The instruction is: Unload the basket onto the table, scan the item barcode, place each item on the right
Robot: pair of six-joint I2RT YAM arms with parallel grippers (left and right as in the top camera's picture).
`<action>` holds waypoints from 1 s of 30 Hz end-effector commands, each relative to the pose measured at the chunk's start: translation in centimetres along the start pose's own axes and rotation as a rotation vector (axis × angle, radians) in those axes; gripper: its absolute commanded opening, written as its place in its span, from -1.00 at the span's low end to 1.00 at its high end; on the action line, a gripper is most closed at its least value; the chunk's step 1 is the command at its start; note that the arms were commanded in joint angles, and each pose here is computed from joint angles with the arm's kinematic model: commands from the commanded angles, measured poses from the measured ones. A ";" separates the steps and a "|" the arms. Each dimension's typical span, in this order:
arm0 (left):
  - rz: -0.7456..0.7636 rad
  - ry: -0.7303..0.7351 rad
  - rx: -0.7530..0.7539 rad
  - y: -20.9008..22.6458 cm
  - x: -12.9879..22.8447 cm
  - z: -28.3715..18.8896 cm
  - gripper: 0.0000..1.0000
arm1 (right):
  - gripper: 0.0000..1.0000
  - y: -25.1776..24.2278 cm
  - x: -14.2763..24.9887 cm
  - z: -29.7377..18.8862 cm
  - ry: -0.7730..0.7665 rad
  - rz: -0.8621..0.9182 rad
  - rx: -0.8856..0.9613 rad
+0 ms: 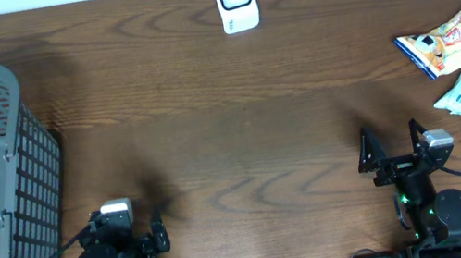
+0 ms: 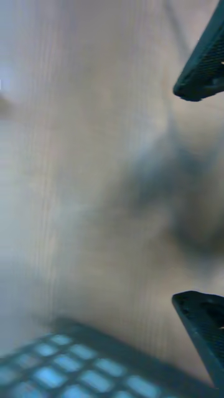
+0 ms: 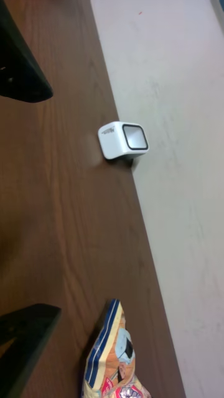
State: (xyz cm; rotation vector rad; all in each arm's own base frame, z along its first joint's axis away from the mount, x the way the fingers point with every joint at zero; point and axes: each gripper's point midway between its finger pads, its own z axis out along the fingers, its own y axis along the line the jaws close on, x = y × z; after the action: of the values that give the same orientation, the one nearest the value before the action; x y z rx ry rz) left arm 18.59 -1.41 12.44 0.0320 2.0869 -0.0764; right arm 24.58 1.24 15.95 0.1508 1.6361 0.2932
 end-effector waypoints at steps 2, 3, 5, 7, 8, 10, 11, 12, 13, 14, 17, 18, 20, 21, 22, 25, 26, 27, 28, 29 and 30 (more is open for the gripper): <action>-0.005 -0.061 0.031 -0.5 -1.1 0.4 0.96 | 0.98 0.0 0.2 0.0 0.007 -0.015 0.003; -0.004 -0.073 0.032 -0.5 -1.4 0.4 0.95 | 0.98 0.0 0.2 0.0 0.007 -0.015 0.002; -0.003 -0.114 0.033 -0.6 -2.2 0.7 0.95 | 0.98 0.0 0.2 0.0 0.007 -0.015 0.002; -0.001 -0.169 0.035 -0.6 -3.3 0.8 0.95 | 0.98 0.0 0.2 0.0 0.007 -0.015 0.002; -0.001 -0.198 0.036 -0.6 -3.9 0.9 0.95 | 0.99 0.0 0.2 0.0 0.007 -0.015 0.002; 0.001 -0.252 0.038 -0.6 -4.8 1.2 0.96 | 0.99 0.0 0.2 0.0 0.007 -0.015 0.003; 0.001 -0.270 0.039 -0.6 -5.0 1.3 0.95 | 0.98 0.0 0.2 0.0 0.007 -0.015 0.002; 0.002 -0.291 0.040 -0.6 -5.3 1.5 0.95 | 0.99 0.0 0.2 0.0 0.007 -0.015 0.003; 0.002 -0.308 0.041 -0.7 -5.4 1.8 0.96 | 0.99 0.0 0.2 0.0 0.007 -0.015 0.002; 0.003 -0.322 0.041 -0.6 -5.4 2.1 0.95 | 0.99 0.0 0.2 0.0 0.007 -0.015 0.002; 0.003 -0.345 0.042 -0.6 -4.9 3.1 0.95 | 0.98 0.0 0.2 0.0 0.007 -0.015 0.002; 0.004 -0.353 0.042 -0.6 -4.8 3.4 0.95 | 0.99 0.0 0.2 0.0 0.007 -0.015 0.002; 0.004 -0.372 0.043 -0.6 -4.7 3.7 0.96 | 0.99 0.0 0.2 0.0 0.007 -0.015 0.002; 0.004 -0.384 0.043 -0.6 -4.8 3.8 0.95 | 0.98 0.0 0.2 0.0 0.007 -0.015 0.002; 0.004 -0.399 0.041 -0.5 -4.9 3.9 0.95 | 0.99 0.0 0.2 0.0 0.007 -0.015 0.003; 0.007 -0.411 0.033 -0.4 -5.0 3.9 0.95 | 0.98 0.0 0.2 0.0 0.007 -0.015 0.002; 0.006 -0.409 0.027 -0.3 -5.0 3.9 0.95 | 0.98 0.0 0.2 0.0 0.007 -0.015 0.003; 0.005 -0.402 0.024 -0.3 -4.8 4.0 0.96 | 0.99 0.0 0.2 0.0 0.007 -0.015 0.002; 0.005 -0.382 0.023 -0.2 -4.4 4.2 0.95 | 0.98 0.0 0.2 0.0 0.007 -0.015 0.003; 0.003 -0.362 0.020 -0.2 -3.9 4.4 0.95 | 0.98 0.0 0.2 0.0 0.007 -0.015 0.002; 0.002 -0.365 0.016 -0.1 -4.0 4.4 0.95 | 0.99 0.0 0.2 0.0 0.007 -0.015 0.002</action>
State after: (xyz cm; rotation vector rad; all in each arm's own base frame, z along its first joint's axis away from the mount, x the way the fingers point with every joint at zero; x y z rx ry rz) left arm 24.40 -1.97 15.31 0.0363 1.6767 -0.0981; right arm 24.58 1.24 15.95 0.1508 1.6361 0.2932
